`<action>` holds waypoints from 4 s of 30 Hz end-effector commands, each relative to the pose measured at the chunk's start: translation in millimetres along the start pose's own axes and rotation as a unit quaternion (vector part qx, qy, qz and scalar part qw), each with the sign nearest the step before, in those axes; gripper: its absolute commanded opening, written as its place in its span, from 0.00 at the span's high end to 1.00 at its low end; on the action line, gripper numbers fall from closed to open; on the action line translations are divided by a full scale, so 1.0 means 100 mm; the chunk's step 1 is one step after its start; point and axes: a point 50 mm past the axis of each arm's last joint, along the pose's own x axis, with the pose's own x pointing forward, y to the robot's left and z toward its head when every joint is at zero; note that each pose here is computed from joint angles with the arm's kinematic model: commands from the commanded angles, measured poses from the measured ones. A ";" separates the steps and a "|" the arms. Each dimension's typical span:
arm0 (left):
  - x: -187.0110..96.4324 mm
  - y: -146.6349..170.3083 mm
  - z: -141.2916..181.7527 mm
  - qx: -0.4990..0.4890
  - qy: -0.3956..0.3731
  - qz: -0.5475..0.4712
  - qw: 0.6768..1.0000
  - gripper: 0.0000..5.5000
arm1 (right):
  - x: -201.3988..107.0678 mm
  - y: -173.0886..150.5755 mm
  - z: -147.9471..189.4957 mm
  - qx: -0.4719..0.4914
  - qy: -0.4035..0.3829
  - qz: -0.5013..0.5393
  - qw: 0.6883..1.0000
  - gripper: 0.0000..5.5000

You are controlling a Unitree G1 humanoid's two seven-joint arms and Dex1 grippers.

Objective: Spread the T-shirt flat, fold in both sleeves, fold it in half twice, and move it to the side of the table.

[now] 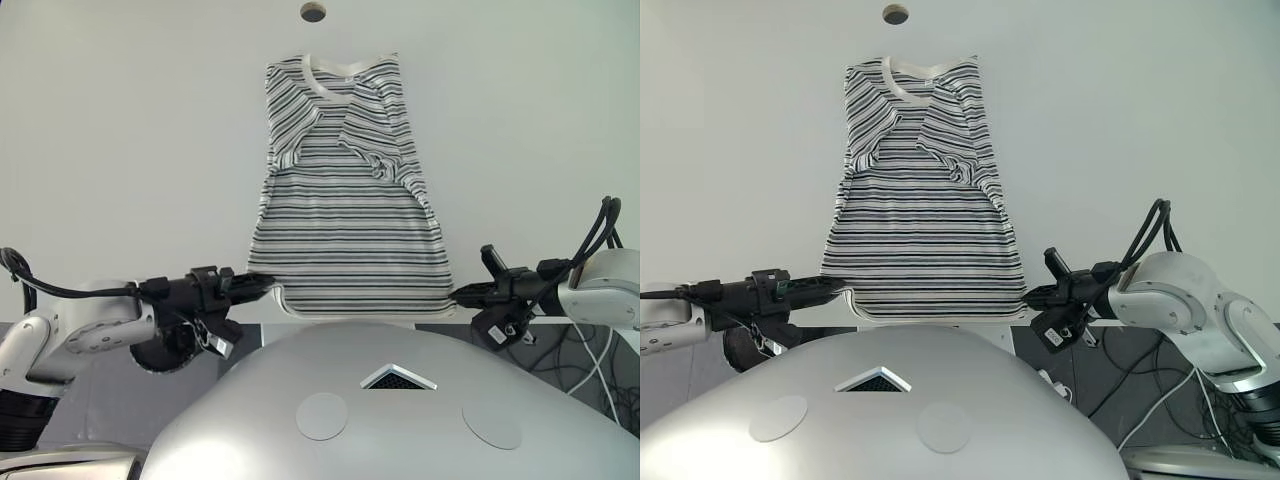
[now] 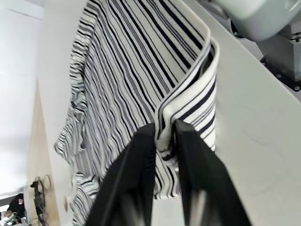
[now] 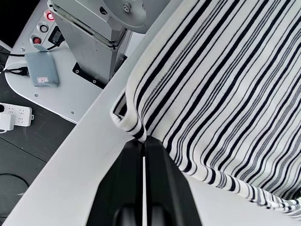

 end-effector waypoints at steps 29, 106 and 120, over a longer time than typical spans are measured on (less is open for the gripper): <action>-0.08 -0.60 -0.19 -0.025 0.007 -0.031 0.999 0.61 | 0.03 -0.05 -0.01 0.014 -0.003 -0.044 0.999 1.00; 0.22 1.26 -1.91 -0.064 0.266 0.286 0.918 1.00 | 0.13 -2.07 -1.59 0.264 0.111 -0.362 0.887 1.00; 0.50 1.23 -2.11 -0.060 0.290 0.339 0.893 0.86 | 0.01 -2.34 -1.45 0.351 -0.068 -0.557 0.750 0.75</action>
